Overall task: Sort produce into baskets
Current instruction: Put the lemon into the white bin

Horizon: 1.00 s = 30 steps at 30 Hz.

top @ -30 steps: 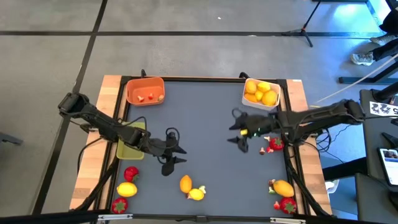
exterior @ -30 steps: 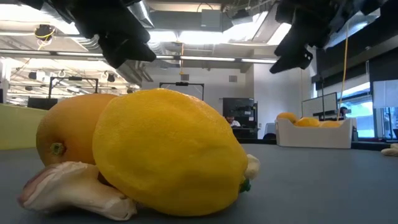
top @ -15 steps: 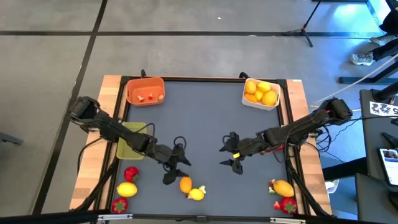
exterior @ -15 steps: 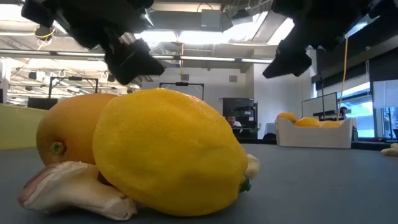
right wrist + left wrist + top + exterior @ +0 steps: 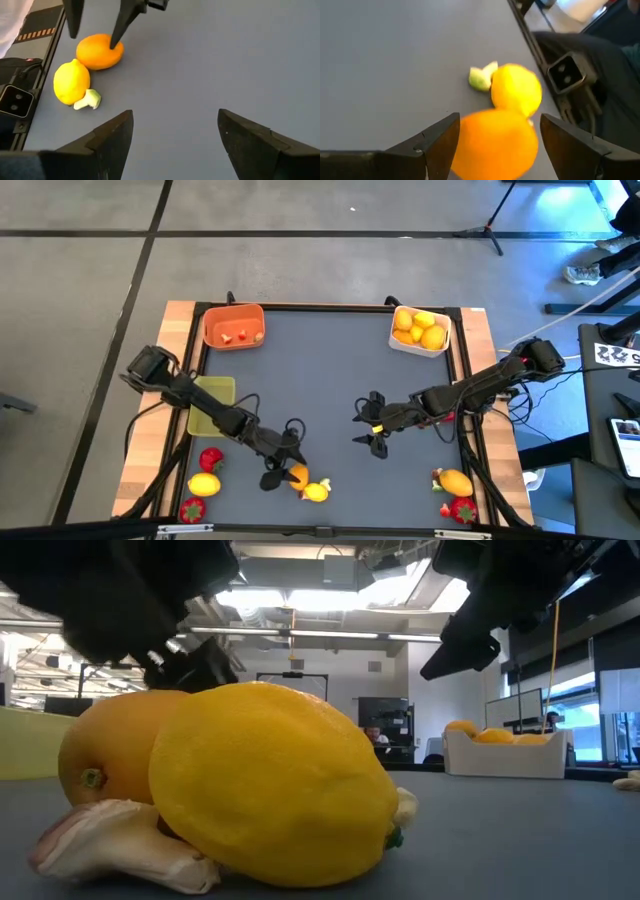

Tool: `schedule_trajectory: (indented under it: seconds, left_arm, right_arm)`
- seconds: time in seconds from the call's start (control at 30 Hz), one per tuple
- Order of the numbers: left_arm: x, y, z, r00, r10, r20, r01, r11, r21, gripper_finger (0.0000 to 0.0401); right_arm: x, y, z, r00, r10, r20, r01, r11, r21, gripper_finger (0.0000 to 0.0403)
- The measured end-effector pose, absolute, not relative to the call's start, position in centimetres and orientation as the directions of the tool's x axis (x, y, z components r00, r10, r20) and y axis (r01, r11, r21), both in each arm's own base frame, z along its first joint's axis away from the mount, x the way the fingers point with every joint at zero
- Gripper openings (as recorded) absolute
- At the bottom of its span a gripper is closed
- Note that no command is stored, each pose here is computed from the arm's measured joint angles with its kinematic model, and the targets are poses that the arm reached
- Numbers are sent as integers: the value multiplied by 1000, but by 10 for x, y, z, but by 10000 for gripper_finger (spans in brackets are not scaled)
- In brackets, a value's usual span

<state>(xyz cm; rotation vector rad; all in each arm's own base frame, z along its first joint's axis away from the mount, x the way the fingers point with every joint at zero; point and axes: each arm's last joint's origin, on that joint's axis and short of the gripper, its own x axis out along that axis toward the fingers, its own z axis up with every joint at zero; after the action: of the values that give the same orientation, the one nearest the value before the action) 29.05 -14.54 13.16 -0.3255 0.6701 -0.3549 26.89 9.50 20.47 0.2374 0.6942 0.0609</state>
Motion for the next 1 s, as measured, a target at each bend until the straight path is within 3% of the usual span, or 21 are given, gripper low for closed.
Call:
schedule_trajectory:
  seconds: [0.4,0.77,1.0]
  left_arm:
    - [293,-146,111,684,-427,-591,188,887,-423,259]
    - [294,-143,111,682,-417,-601,206,898,-390,119]
    - [297,-126,119,698,-380,-607,169,911,-376,92]
  right_arm:
    - [269,95,204,767,131,-628,39,968,248,289]
    - [269,95,205,767,130,-628,41,967,250,289]
    - [269,95,205,767,131,-628,48,965,259,289]
